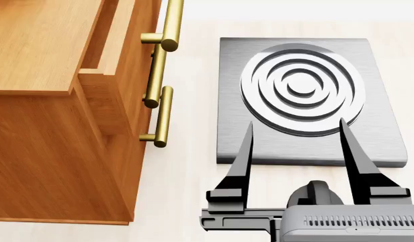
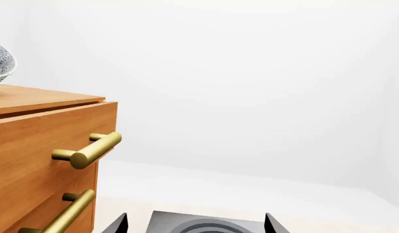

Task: Pick the akita bowl on the wooden cabinet and place it on the plate.

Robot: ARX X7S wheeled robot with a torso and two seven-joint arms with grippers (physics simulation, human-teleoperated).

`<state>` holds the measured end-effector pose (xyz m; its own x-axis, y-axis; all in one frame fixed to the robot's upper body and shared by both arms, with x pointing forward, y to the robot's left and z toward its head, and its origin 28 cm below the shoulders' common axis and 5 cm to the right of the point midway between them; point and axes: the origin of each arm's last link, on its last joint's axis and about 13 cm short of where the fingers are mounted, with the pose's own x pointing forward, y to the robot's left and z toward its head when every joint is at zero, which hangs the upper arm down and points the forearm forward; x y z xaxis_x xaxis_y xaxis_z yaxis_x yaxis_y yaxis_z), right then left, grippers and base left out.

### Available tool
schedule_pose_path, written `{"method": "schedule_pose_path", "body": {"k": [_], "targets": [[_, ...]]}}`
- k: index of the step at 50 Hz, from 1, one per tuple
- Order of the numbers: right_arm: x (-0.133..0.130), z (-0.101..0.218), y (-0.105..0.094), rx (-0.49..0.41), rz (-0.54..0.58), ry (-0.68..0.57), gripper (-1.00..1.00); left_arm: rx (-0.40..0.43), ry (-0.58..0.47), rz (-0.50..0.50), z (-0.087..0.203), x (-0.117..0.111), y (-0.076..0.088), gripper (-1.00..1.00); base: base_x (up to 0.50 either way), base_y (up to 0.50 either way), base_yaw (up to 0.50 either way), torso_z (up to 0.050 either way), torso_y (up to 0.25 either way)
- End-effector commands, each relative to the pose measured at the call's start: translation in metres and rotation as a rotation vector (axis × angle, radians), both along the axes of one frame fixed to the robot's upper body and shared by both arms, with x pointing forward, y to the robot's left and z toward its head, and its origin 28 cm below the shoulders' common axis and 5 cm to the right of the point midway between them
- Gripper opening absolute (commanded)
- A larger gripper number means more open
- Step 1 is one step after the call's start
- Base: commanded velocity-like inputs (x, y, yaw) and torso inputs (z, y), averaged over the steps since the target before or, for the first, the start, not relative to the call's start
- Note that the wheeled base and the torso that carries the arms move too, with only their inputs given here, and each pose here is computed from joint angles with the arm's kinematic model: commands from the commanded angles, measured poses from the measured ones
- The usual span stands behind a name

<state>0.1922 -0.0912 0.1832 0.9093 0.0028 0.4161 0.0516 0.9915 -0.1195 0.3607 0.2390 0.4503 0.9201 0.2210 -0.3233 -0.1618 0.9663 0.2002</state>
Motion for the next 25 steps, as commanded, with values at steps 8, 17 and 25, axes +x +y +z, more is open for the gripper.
{"method": "schedule_pose_path", "body": {"k": [8, 17, 25], "targets": [[-0.002, 0.003, -0.001, 0.006, -0.007, -0.011, 1.00, 0.265, -0.175, 0.035, 0.015, 0.006, -0.005, -1.00, 0.00, 0.00, 0.00, 0.000, 0.000], [-0.004, 0.004, -0.002, 0.008, -0.010, -0.017, 1.00, 0.301, -0.253, 0.007, 0.027, 0.005, -0.013, -1.00, 0.00, 0.00, 0.00, 0.000, 0.000], [-0.006, 0.006, -0.002, 0.009, -0.008, -0.024, 1.00, 0.340, -0.329, -0.076, 0.043, -0.001, -0.023, -1.00, 0.00, 0.00, 0.00, 0.000, 0.000]]}}
